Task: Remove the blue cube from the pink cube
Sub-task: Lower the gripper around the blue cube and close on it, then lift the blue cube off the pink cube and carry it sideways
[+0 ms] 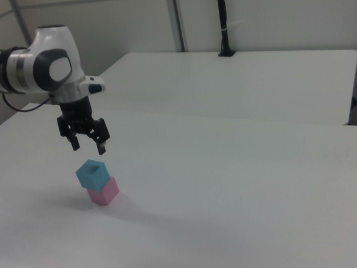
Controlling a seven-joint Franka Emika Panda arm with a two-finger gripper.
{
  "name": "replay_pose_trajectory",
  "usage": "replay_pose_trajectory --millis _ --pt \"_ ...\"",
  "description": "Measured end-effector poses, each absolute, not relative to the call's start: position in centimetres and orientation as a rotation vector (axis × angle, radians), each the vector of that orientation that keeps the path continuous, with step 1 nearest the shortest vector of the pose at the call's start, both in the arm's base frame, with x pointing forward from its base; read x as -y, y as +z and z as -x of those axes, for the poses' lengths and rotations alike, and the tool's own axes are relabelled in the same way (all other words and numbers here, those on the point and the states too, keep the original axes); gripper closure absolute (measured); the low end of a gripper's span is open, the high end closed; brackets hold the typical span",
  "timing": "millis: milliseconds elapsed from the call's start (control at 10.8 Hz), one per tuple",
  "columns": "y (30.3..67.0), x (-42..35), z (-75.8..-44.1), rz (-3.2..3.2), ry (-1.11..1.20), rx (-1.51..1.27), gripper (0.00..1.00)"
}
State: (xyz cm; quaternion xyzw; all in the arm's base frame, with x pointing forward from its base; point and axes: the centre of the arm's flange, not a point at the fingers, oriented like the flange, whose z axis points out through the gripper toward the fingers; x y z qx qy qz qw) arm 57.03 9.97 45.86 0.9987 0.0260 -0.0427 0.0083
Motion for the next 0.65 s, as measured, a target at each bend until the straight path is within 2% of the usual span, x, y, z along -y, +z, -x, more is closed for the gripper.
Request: replay_pose_trajectory --millis 277,646 --pt "42.4 -10.9 -56.5 -3.075 -0.103 -0.022 0.00" --pt "40.8 -11.5 -55.7 -3.036 -0.118 -0.052 0.00"
